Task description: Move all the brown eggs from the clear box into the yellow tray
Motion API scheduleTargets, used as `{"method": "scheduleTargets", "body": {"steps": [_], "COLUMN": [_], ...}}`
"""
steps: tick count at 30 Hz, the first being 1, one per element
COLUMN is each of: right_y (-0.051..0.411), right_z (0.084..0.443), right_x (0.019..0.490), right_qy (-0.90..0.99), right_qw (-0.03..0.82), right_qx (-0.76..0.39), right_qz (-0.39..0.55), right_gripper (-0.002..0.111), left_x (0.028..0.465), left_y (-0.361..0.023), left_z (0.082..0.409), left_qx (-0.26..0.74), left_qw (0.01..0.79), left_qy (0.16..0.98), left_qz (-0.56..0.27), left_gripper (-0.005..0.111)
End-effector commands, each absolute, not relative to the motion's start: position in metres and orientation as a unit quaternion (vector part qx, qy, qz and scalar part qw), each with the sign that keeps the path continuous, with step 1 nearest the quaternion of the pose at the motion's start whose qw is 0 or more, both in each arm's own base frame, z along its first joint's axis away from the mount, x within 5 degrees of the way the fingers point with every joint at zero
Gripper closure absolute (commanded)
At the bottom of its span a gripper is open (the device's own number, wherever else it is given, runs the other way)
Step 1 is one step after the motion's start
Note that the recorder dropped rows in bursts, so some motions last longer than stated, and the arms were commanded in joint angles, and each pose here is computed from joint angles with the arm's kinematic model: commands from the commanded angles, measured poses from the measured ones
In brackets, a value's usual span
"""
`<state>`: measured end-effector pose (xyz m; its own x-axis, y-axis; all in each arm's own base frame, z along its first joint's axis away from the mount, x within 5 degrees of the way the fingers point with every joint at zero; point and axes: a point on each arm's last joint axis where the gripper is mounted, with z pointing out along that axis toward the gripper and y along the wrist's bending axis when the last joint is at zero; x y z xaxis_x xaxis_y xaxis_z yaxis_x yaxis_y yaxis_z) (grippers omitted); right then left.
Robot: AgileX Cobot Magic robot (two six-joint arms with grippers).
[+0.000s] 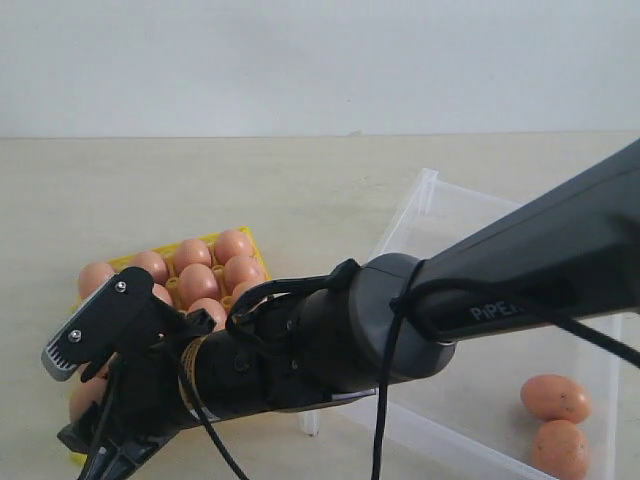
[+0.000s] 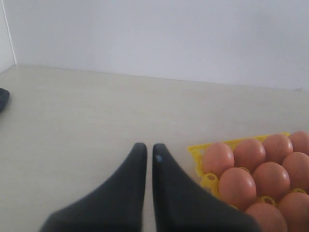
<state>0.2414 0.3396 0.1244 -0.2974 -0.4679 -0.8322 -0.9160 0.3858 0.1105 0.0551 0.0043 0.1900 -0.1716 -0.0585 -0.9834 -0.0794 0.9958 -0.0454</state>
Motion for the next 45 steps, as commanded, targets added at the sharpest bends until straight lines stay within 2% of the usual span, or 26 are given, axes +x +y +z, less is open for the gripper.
{"method": "scheduleTargets", "body": {"steps": [1, 14, 22, 26, 28, 29, 32, 33, 38, 45], "right_y": [0.34, 0.338, 0.339, 0.336, 0.335, 0.336, 0.339, 0.341, 0.352, 0.343], "right_z": [0.127, 0.129, 0.182, 0.2, 0.2, 0.198, 0.193, 0.193, 0.191, 0.174], "right_x": [0.242, 0.244, 0.246, 0.245, 0.243, 0.241, 0.233, 0.229, 0.211, 0.216], "right_qy": [0.731, 0.737, 0.692, 0.723, 0.765, 0.78, 0.791, 0.79, 0.782, 0.823], "right_qw": [0.382, 0.382, 0.448, 0.44, 0.41, 0.396, 0.382, 0.379, 0.372, 0.357], "right_qx": [-0.482, -0.481, -0.492, -0.434, -0.375, -0.359, -0.368, -0.374, -0.399, -0.389], "right_qz": [0.294, 0.282, 0.28, 0.31, 0.326, 0.326, 0.306, 0.302, 0.301, 0.21], "right_gripper": [0.042, 0.041, 0.041, 0.042, 0.053, 0.063, 0.104, 0.107, 0.109, 0.109], "left_x": [0.055, 0.055, 0.055, 0.055, 0.055, 0.055, 0.055, 0.055, 0.055, 0.055], "left_y": [0.004, 0.004, 0.004, 0.004, 0.004, 0.004, 0.004, 0.004, 0.004, 0.004], "left_z": [0.19, 0.19, 0.19, 0.19, 0.19, 0.19, 0.19, 0.19, 0.19, 0.19], "left_qx": [-0.047, -0.047, -0.047, -0.047, -0.047, -0.047, -0.047, -0.047, -0.047, -0.047], "left_qw": [0.645, 0.646, 0.645, 0.645, 0.645, 0.645, 0.645, 0.645, 0.646, 0.646], "left_qy": [0.762, 0.762, 0.763, 0.763, 0.763, 0.763, 0.763, 0.763, 0.762, 0.762], "left_qz": [0.004, 0.004, 0.004, 0.004, 0.004, 0.004, 0.004, 0.004, 0.004, 0.004], "left_gripper": [0.103, 0.103, 0.103, 0.103, 0.103, 0.103, 0.103, 0.103, 0.103, 0.103]}}
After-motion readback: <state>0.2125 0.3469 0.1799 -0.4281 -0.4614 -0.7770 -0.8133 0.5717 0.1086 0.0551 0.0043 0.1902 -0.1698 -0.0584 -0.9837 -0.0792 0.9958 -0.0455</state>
